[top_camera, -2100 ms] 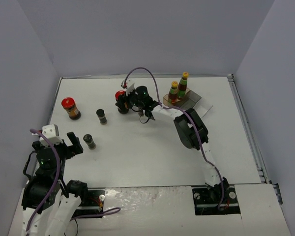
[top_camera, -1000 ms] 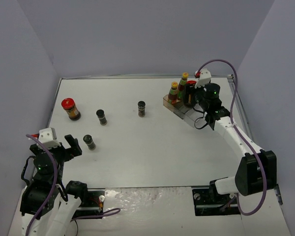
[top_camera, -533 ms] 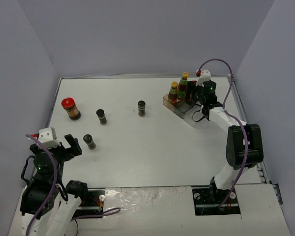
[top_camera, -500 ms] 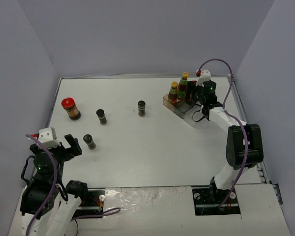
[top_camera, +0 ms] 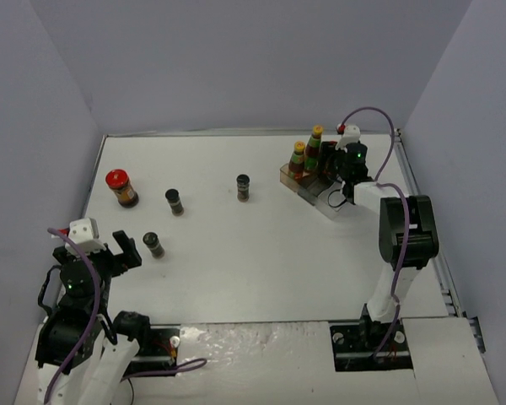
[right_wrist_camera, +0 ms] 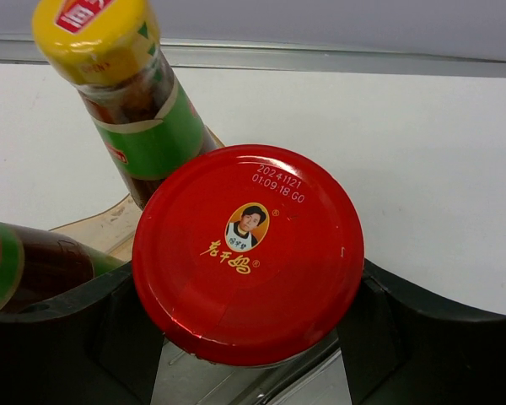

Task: Organize the condiment bottles

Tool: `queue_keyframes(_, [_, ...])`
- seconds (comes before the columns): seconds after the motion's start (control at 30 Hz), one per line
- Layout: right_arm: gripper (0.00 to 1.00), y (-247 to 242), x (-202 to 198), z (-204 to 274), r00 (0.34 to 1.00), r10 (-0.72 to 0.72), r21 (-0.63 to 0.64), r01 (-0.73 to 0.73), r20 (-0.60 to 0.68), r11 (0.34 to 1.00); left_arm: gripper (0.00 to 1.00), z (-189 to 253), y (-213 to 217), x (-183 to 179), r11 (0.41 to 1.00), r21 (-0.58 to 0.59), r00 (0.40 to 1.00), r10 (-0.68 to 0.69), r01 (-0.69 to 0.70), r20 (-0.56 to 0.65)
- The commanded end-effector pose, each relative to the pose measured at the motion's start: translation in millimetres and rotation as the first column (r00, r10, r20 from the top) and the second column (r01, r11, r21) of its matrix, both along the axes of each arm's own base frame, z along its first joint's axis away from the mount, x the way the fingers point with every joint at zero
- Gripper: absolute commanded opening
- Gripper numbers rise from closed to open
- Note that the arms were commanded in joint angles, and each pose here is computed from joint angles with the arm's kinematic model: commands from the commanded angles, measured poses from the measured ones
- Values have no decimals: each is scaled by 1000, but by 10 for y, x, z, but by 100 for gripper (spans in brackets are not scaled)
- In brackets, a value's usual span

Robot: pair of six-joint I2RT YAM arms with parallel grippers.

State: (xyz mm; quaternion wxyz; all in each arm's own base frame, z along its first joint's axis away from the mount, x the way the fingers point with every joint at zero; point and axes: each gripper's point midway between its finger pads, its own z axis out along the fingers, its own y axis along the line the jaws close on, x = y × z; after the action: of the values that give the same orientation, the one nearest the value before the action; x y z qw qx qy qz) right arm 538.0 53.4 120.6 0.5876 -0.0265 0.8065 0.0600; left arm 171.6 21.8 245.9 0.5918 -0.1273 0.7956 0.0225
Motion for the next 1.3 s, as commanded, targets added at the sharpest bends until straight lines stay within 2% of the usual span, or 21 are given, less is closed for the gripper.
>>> queue_keyframes(0.0, [0, 6, 343, 1168, 930, -2, 40, -14, 367, 999, 97, 140, -53, 107, 1000, -20, 999, -14, 15, 41])
queue_keyframes(0.23, [3, -9, 369, 937, 938, 8, 22, -17, 347, 1000, 97, 133, -64, 118, 1000, -19, 999, -20, 20, 38])
queue_keyframes(0.33, [11, -19, 357, 835, 941, 8, 24, -17, 338, 1000, 97, 136, -69, 123, 1000, -20, 999, -22, 23, 39])
queue_keyframes(0.53, [56, -14, 270, 695, 949, 20, 32, -31, 314, 999, 97, 119, -100, 148, 999, -19, 999, -38, 38, 29])
queue_keyframes(0.8, [87, 39, 92, 811, 953, 51, 39, -65, 297, 997, 97, 110, -104, 156, 999, -20, 999, -39, 40, 26])
queue_keyframes(0.87, [93, 47, 14, 1011, 945, 53, 47, -72, 323, 996, 97, 122, -104, 155, 999, -20, 999, -39, 40, 30])
queue_keyframes(0.93, [98, 62, -80, 1155, 943, 60, 54, -82, 327, 995, 97, 124, -103, 149, 999, -21, 999, -39, 40, 31])
queue_keyframes(1.03, [100, 92, -250, 1300, 950, 71, 69, -97, 303, 993, 97, 122, -84, 137, 999, -22, 999, -28, 29, 36])
queue_keyframes(1.1, [100, 96, -445, 1572, 946, 70, 86, -103, 318, 991, 97, 117, -46, 144, 1000, -21, 999, -4, 5, 38])
queue_keyframes(1.27, [100, 89, -1072, 1835, 971, 65, 127, -96, 230, 987, 97, 138, -25, 299, 998, -46, 999, 50, -50, 8])
